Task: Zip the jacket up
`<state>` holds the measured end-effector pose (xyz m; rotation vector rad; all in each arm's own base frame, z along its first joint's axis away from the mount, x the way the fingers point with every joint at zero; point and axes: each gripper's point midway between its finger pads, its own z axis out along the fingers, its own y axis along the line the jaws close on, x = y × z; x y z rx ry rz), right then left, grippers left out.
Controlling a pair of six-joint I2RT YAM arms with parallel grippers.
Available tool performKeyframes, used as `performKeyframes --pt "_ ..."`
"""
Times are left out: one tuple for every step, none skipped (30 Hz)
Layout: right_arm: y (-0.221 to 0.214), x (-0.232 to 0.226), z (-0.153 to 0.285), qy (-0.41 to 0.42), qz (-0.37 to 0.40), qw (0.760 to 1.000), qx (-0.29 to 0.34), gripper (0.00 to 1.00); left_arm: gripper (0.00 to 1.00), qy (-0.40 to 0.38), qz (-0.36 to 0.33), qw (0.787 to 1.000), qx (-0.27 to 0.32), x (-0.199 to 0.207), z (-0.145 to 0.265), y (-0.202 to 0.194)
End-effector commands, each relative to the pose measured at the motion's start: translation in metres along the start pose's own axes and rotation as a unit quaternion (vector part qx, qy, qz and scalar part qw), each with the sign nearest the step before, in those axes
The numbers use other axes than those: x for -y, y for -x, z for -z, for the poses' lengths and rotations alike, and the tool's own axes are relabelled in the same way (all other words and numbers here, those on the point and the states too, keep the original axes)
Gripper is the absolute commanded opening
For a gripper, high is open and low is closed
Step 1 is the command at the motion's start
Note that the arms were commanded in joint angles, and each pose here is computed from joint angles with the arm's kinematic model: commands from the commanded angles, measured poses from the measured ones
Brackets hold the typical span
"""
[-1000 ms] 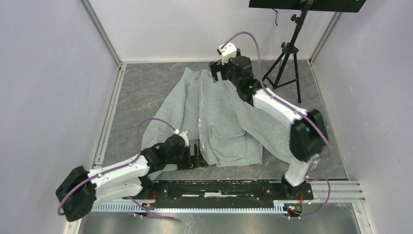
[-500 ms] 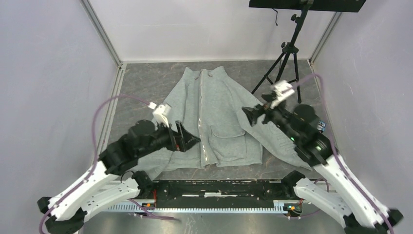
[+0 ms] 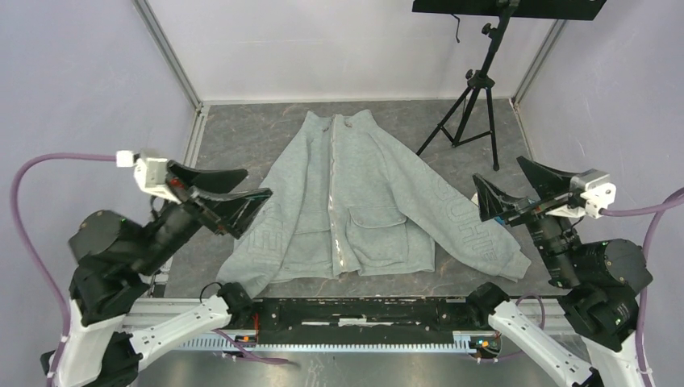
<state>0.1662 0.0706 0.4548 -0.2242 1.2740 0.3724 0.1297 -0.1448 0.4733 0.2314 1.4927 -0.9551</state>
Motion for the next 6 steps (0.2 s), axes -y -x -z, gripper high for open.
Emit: performKeyframes --pt "0.003 0.015 0.007 -0.034 0.016 0.999 0.000 0.98 1.00 -0.022 -0.043 0.996 0.078 0.006 0.023 0.037" --pt "0.002 0.015 0.008 -0.035 0.016 0.999 0.002 0.98 1.00 -0.025 -0.045 0.995 0.087 0.006 0.027 0.040" --pt "0.000 0.017 0.008 -0.040 0.015 0.999 0.002 0.98 1.00 -0.025 -0.046 0.994 0.097 0.006 0.033 0.044" --pt "-0.001 0.017 0.007 -0.041 0.015 0.999 0.004 0.98 1.00 -0.023 -0.047 0.993 0.103 0.005 0.037 0.047" --pt "-0.002 0.015 0.007 -0.037 0.014 0.999 0.007 0.98 1.00 -0.020 -0.047 0.993 0.109 0.003 0.041 0.049" --pt "-0.002 0.015 0.007 -0.033 0.024 0.999 0.011 0.98 1.00 -0.018 -0.049 0.992 0.114 0.002 0.044 0.051"
